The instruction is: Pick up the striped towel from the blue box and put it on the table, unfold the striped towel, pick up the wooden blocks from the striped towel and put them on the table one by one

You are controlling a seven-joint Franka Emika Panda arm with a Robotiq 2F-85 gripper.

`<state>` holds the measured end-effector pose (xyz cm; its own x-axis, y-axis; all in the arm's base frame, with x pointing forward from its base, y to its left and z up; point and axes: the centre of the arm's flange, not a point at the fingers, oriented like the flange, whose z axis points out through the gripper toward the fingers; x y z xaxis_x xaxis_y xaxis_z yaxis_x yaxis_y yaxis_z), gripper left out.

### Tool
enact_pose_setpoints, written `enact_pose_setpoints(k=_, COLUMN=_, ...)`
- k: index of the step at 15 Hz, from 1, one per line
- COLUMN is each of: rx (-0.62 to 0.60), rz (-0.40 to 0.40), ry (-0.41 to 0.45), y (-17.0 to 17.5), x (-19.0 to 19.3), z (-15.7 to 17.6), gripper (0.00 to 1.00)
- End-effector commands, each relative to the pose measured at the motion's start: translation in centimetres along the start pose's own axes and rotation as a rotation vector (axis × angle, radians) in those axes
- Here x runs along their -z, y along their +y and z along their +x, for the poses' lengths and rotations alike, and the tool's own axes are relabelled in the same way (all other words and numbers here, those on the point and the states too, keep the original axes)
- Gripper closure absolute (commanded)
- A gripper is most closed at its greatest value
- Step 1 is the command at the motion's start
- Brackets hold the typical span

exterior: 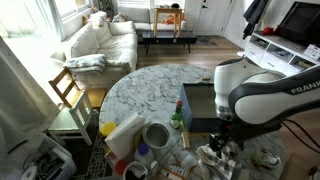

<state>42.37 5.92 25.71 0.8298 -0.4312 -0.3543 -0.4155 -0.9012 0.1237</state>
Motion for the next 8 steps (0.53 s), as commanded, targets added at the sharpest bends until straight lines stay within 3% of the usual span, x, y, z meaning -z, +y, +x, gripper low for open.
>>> enact_pose_setpoints(k=1, rx=0.000, rz=-0.001, ry=-0.002, y=0.00, x=-0.10, z=0.03, gripper=0.00)
enact_pose_setpoints(k=4, rx=-0.100, rz=0.051, ry=0.027, y=-0.30, x=-0.68, z=0.28, gripper=0.00)
enact_pose_setpoints(k=8, rx=-0.321, rz=0.137, ry=-0.023, y=-0.40, x=-0.71, z=-0.65, gripper=0.00)
